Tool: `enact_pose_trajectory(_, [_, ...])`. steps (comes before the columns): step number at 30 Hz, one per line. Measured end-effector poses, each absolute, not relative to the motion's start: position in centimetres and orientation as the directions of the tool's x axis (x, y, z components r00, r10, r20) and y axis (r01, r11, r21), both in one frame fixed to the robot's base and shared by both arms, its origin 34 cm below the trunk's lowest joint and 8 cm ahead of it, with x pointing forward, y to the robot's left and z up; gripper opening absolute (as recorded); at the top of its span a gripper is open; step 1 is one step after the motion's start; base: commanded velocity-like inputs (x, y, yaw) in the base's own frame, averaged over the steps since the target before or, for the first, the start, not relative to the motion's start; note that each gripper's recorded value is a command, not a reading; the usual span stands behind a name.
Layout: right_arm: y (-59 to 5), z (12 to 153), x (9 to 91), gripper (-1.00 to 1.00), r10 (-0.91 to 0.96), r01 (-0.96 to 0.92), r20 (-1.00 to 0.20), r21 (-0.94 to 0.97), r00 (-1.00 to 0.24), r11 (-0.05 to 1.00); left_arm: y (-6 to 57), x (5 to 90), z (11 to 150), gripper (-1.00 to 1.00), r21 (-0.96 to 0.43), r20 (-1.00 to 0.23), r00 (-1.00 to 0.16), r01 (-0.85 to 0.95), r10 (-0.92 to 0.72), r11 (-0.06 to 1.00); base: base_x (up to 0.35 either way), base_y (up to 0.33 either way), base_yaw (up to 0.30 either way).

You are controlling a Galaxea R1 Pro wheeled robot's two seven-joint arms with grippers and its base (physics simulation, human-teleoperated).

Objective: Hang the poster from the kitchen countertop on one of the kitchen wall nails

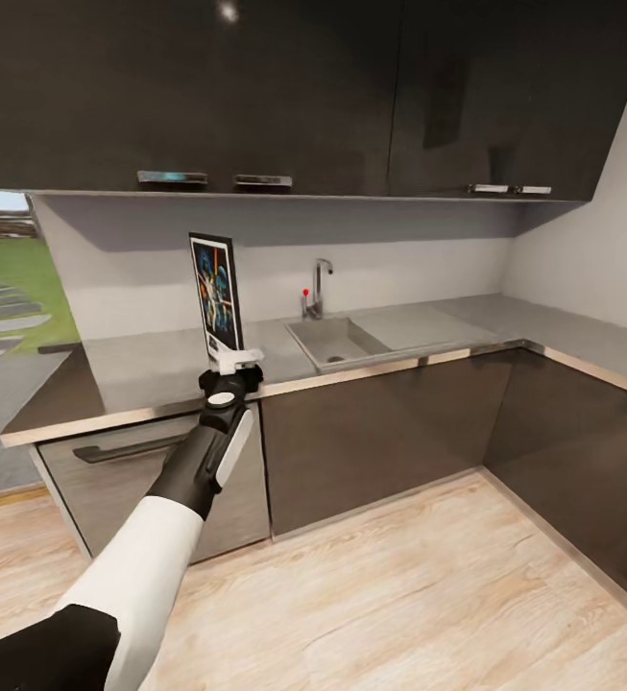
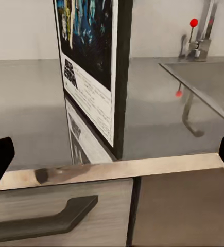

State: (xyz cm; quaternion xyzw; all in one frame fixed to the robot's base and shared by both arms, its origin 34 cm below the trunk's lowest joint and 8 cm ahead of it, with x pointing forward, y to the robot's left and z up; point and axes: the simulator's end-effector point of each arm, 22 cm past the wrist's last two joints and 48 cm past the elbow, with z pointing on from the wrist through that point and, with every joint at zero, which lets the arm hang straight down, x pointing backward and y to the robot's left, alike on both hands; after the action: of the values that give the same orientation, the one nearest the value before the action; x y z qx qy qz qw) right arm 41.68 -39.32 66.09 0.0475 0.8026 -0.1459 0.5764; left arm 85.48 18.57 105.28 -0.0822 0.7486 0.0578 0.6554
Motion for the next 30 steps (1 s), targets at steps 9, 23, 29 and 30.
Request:
enact_pose_trajectory(9, [-39.26,65.53,41.27,1.00,-0.088,0.243,-0.935,-0.179,-0.345,0.953,18.82,85.48,105.15,1.00,-0.024,-0.990,-0.129,-0.207,-0.052,0.978,0.244,-0.197,0.000])
enact_pose_trajectory(23, [-39.18,65.47,41.28,1.00,-0.087,0.242,-0.935,-0.178,-0.345,0.954,19.30,85.51,105.90,1.00,-0.044,-0.994,-0.091,-0.224,-0.066,0.974,0.031,-0.025,0.114])
enact_pose_trajectory(29, [-39.18,65.54,41.32,1.00,-0.087,0.242,-0.935,-0.177,-0.343,0.954,19.52,85.46,105.87,1.00,-0.044,-0.994,-0.091,-0.231,-0.067,0.972,0.000,0.000,0.271])
enact_pose_trajectory(30, [-39.17,65.54,41.33,1.00,-0.087,0.242,-0.935,-0.177,-0.343,0.954,19.54,85.46,105.77,1.00,-0.044,-0.993,-0.093,-0.232,-0.067,0.972,0.000,0.000,0.251])
